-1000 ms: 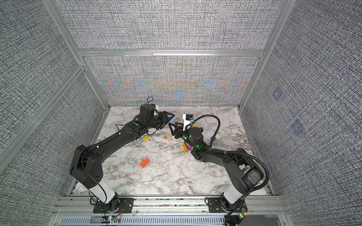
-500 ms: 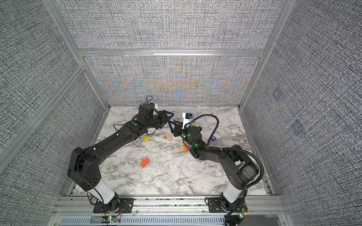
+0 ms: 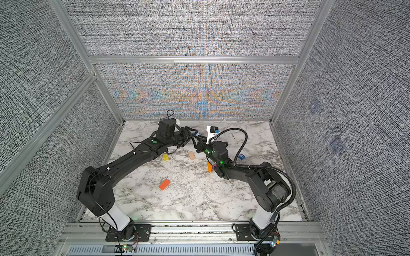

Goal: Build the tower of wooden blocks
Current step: 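Carry the light blue block toward the right gripper while right gripper approaches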

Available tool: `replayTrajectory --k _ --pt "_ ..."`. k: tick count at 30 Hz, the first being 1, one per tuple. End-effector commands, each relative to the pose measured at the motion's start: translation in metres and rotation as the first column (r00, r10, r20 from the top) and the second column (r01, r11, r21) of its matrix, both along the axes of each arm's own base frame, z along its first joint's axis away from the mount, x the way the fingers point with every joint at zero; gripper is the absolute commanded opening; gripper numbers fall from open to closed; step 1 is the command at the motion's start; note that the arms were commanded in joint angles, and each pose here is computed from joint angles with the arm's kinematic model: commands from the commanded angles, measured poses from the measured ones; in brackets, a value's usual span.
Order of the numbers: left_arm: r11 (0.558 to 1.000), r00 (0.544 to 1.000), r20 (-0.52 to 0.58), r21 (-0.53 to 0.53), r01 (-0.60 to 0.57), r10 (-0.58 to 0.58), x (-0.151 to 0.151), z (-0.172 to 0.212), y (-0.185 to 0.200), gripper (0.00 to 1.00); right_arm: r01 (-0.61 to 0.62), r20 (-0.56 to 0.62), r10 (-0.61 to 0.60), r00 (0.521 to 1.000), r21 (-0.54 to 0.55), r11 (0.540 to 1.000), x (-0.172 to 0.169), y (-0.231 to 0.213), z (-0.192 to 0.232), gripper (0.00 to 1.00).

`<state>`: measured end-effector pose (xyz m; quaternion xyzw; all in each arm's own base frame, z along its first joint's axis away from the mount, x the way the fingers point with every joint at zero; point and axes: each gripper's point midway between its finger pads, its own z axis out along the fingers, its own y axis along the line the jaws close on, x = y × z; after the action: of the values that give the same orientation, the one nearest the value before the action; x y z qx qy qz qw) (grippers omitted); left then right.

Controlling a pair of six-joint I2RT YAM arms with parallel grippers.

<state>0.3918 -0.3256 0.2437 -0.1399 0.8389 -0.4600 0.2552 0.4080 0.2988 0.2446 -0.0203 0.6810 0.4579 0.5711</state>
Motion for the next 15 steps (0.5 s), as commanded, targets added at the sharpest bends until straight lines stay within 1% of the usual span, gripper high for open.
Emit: replayTrajectory --k 1,5,11,15 --pt "1.000 1.000 0.026 -0.015 0.001 0.000 0.0020 0.0070 -0.0012 0.47 -0.004 0.029 0.003 1.000 0.032 0.999 0.0004 0.0000 0.0104 0.36" --pt "1.000 1.000 0.028 -0.004 -0.001 0.001 0.0014 0.0062 0.0003 0.47 -0.012 0.018 0.012 1.000 0.028 1.000 0.0000 0.0013 0.0079 0.28" --pt "1.000 1.000 0.028 -0.004 -0.010 0.010 0.0007 0.0058 0.0025 0.47 -0.010 0.009 0.009 1.000 0.027 1.000 -0.0019 -0.0011 0.0068 0.21" --pt "1.000 0.999 0.032 -0.004 -0.017 0.017 0.0008 0.0082 0.0040 0.47 -0.008 0.002 0.008 1.000 0.027 1.000 -0.0036 -0.0024 0.0058 0.20"
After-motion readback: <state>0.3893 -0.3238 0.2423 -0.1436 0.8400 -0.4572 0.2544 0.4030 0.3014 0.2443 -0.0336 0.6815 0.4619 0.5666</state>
